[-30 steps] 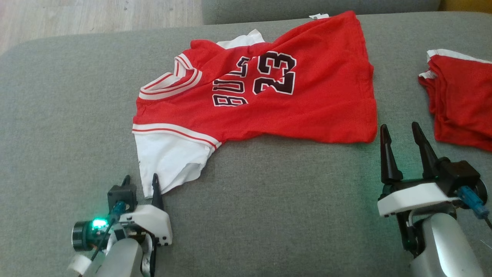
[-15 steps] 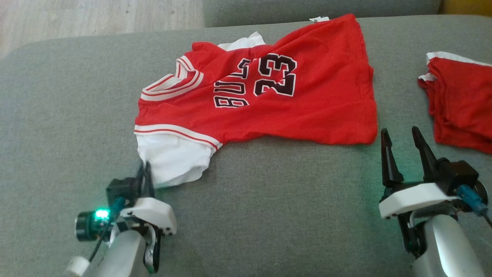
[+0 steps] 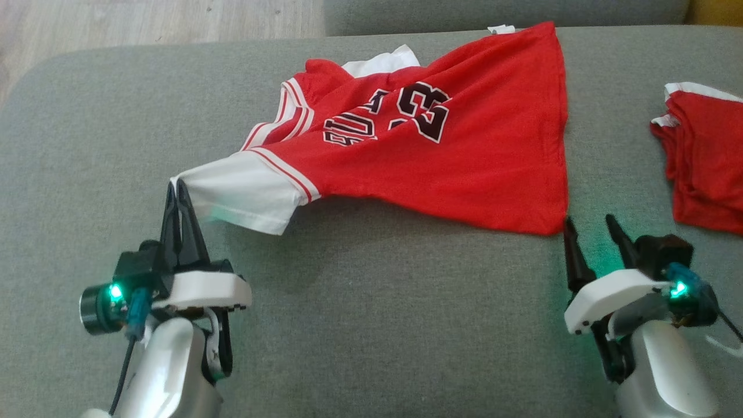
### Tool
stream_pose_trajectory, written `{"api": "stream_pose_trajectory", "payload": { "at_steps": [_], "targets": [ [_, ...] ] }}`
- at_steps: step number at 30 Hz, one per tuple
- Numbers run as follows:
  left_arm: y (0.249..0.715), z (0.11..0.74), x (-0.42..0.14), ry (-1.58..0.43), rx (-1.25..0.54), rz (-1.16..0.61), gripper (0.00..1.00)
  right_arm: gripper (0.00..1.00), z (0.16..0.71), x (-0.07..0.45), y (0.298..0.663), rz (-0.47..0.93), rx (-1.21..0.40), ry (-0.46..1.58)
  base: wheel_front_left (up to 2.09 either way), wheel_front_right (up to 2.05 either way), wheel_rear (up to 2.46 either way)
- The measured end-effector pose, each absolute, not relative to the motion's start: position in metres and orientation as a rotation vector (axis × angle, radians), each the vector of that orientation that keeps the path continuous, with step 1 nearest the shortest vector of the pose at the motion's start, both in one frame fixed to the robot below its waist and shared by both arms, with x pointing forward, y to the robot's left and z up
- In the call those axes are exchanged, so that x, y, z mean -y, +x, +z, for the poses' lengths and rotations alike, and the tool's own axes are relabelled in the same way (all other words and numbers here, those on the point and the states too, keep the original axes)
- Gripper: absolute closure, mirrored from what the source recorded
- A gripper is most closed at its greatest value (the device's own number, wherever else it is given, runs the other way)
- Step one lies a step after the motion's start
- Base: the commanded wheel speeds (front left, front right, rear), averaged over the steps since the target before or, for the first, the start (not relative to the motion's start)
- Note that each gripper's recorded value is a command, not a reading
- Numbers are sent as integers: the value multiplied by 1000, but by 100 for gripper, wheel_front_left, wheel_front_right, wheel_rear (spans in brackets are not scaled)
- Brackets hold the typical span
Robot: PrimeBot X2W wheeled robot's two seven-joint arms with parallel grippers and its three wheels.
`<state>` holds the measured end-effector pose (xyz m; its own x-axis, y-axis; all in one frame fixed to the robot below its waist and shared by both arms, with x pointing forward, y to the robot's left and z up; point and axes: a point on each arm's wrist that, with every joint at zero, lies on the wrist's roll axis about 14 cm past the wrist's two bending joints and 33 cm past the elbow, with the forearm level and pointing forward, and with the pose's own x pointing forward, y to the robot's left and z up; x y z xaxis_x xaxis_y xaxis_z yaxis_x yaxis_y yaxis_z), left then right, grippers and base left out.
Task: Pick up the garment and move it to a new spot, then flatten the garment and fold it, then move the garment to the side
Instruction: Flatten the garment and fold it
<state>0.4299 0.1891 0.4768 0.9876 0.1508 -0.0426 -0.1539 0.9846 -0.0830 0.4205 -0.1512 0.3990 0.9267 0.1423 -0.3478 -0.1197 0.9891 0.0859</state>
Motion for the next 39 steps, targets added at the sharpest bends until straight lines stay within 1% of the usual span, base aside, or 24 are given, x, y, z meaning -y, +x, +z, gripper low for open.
{"api": "stream_pose_trajectory", "payload": {
  "at_steps": [8, 13, 20, 24, 32, 33, 34, 35, 39],
  "targets": [
    [420, 468, -192, -84, -61, 162, 100, 0, 380, 135, 412, 181, -440, 76, 0, 0, 0],
    [419, 467, -191, -81, -62, 157, 100, 0, 371, 133, 410, 184, -471, 79, 0, 0, 0],
    [419, 464, -191, -78, -67, 154, 100, 0, 375, 125, 427, 196, -462, 103, 0, 0, 0],
    [417, 463, -193, -77, -73, 158, 100, 0, 370, 120, 429, 205, -479, 106, 0, 0, 0],
    [417, 461, -194, -69, -76, 160, 100, 0, 364, 104, 436, 270, -523, 48, 0, 0, 0],
    [417, 461, -194, -70, -76, 160, 100, 27, 364, 103, 436, 276, -530, 42, 0, 0, 0],
    [417, 461, -193, -70, -76, 160, 100, 78, 363, 103, 436, 280, -534, 39, 0, 0, 0],
    [417, 462, -193, -70, -75, 160, 100, 100, 364, 101, 437, 287, -534, 34, 0, 0, 0],
    [418, 464, -192, -74, -68, 154, 100, 100, 369, 95, 436, 305, -511, 39, 0, 0, 0]
  ]
}}
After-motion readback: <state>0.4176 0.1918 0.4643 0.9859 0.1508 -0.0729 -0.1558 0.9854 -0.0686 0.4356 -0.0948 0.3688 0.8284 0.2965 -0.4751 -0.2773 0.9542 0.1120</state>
